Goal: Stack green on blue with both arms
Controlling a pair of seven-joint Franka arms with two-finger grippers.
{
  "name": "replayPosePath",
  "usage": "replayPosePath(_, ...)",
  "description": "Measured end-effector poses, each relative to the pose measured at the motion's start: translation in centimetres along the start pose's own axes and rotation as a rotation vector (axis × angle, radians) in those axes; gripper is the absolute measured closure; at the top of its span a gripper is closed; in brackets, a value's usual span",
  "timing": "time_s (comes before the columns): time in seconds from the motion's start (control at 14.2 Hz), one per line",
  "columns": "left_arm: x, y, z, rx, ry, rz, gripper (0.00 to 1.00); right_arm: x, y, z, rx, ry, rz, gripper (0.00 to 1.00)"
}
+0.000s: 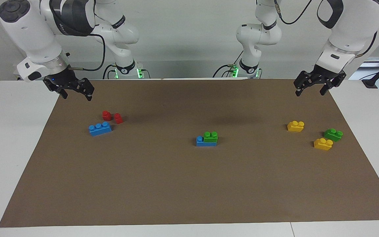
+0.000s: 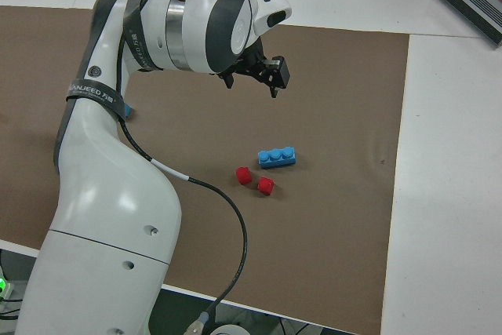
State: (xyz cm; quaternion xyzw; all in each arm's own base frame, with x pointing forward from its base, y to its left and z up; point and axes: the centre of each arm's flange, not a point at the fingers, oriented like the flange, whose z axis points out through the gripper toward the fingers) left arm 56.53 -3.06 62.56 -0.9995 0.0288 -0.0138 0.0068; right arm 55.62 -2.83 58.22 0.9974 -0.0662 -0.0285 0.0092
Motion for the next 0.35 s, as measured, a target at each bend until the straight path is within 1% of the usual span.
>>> replayPosePath(0.35,0.00,0.00,-0.01,0.000,0.000,0.000,0.00,0.01,-0.04,0.00,0.000,0.000,-0.001,0.00)
